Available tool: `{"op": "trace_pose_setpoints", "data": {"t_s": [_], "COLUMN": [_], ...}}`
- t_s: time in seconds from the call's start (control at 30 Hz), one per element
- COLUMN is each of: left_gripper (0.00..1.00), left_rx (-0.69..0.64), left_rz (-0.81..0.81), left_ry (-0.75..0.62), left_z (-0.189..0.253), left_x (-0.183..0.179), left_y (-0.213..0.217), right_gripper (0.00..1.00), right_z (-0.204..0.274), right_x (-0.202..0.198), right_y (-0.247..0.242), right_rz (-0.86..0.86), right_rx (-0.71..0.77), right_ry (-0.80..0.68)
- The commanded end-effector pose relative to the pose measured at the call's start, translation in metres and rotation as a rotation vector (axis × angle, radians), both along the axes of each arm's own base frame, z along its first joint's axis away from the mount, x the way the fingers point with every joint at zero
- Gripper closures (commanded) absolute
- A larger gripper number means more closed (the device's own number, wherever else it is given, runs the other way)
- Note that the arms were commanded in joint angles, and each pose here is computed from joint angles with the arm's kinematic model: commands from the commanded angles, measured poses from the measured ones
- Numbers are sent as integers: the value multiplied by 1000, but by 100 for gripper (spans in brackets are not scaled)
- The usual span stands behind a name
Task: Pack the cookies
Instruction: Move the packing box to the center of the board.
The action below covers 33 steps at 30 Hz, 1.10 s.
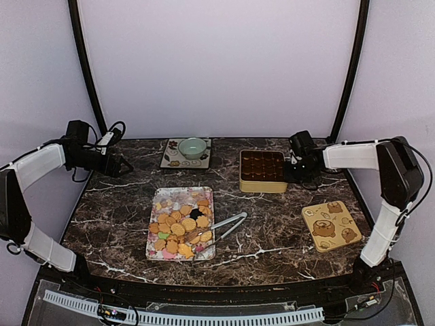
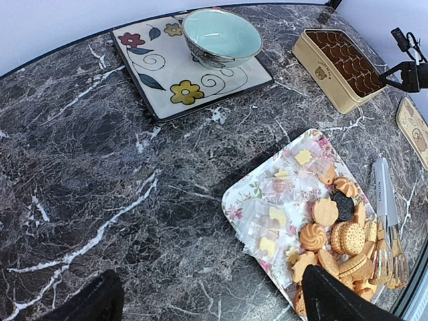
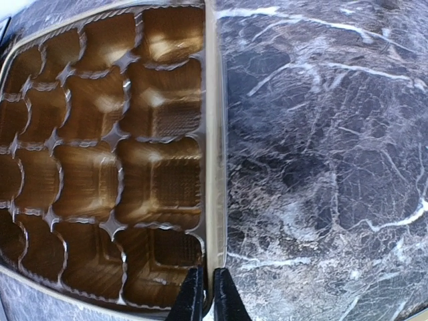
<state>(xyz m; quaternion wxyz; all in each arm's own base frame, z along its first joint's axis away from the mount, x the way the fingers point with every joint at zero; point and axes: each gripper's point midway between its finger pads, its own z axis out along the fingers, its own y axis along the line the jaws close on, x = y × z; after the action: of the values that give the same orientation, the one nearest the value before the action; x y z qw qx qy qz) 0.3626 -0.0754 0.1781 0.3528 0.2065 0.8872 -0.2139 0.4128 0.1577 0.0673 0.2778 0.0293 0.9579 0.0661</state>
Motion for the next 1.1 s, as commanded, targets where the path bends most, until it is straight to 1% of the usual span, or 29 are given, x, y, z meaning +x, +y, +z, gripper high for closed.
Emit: {"op": "trace_pose_setpoints", "data": {"t_s": [0.0, 0.07, 0.2, 0.33, 0.43, 0.6, 0.73, 0.9, 0.97, 1.07], "left_gripper": [5, 5, 5, 5, 5, 5, 5, 5, 5, 5], "left_rx": [-5, -3, -9, -13, -16, -17, -21, -30, -29, -24], "left_rz": [-16, -18, -17, -21, -23, -26, -27, -26, -27, -29], "left_ry": [-30, -32, -28, -26, -30, -31, -32, -30, -30, -30], "left_z": [14, 14, 13, 12, 12, 12, 12, 14, 14, 13], "left_x": [-6, -6, -7, -7, -8, -8, -7, -7, -7, -8], "left_y": [-1, -1, -2, -3, -3, -4, -4, -5, -5, -5], "right_gripper": [97, 100, 100, 100, 100, 100, 100, 100, 83, 62], "right_z": [-11, -6, 5, 19, 13, 3, 1, -4, -3, 15], "right_x": [-22, -30, -51, -77, -103, -137, -152, -163, -165, -159], "right_y": [-2, 1, 3, -4, -13, -16, -5, 8, 8, 3], "right_rz": [18, 31, 45, 17, 1, -20, -5, 16, 13, 7], "right_rx": [-35, -51, -82, -75, -80, -41, -21, -39, -44, -71], "right_ry": [37, 30, 21, 4, 23, 43, 48, 66, 67, 19]}}
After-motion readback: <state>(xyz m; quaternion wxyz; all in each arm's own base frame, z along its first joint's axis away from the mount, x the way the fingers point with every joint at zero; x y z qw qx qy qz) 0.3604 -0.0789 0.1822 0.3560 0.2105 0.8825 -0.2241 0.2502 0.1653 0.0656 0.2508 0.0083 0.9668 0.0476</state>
